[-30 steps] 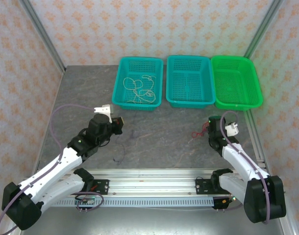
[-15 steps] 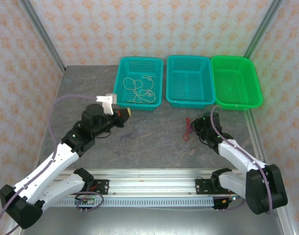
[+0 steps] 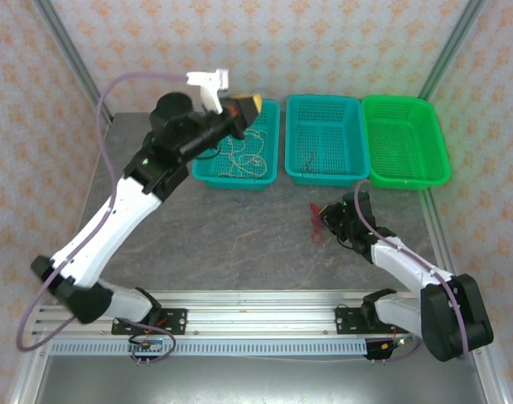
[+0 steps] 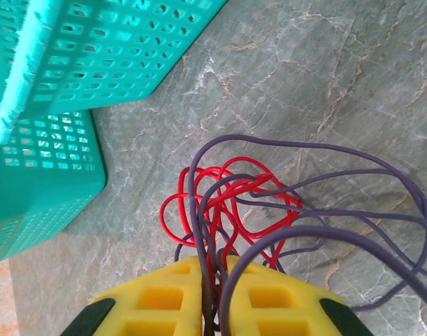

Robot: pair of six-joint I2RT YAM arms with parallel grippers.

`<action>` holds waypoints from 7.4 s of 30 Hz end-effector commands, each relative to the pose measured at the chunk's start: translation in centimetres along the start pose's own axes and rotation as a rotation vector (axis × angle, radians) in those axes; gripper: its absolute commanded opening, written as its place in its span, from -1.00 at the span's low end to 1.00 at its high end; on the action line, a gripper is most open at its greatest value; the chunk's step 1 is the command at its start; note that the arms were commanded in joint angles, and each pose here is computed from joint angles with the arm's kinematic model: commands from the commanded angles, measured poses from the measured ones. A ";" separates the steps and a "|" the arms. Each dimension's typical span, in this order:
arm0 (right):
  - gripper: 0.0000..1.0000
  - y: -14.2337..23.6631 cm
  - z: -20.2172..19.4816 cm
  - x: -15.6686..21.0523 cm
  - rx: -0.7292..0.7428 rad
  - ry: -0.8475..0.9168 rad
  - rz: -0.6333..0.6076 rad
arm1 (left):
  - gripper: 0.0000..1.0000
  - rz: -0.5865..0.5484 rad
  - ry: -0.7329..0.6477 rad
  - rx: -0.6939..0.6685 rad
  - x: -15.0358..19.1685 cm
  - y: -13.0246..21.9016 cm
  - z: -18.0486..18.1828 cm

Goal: Untangle the cables

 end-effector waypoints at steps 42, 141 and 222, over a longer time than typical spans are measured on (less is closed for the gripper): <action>-0.72 2.2 -2.1 1.3 0.042 0.043 -0.037 | 0.48 0.017 -0.099 0.043 6.1 -13.4 3.3; -1.00 2.9 11.9 3.9 -0.487 0.624 -0.141 | 0.22 0.587 0.156 -0.523 36.2 0.9 15.4; 0.07 3.7 3.6 3.2 -0.237 0.445 -0.174 | -1.00 0.338 0.317 -0.174 24.0 5.3 8.8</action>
Point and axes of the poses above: each hand's point on the last joint's axis, 136 mm out from that joint toward the fingers, its own y axis back along the fingers, its own z axis along the line the jaws close on, x = y × z, the point moved 9 cm from there along y, back along the fingers, and after that the axes turned 5 degrees about y, right-handed, at the moved point
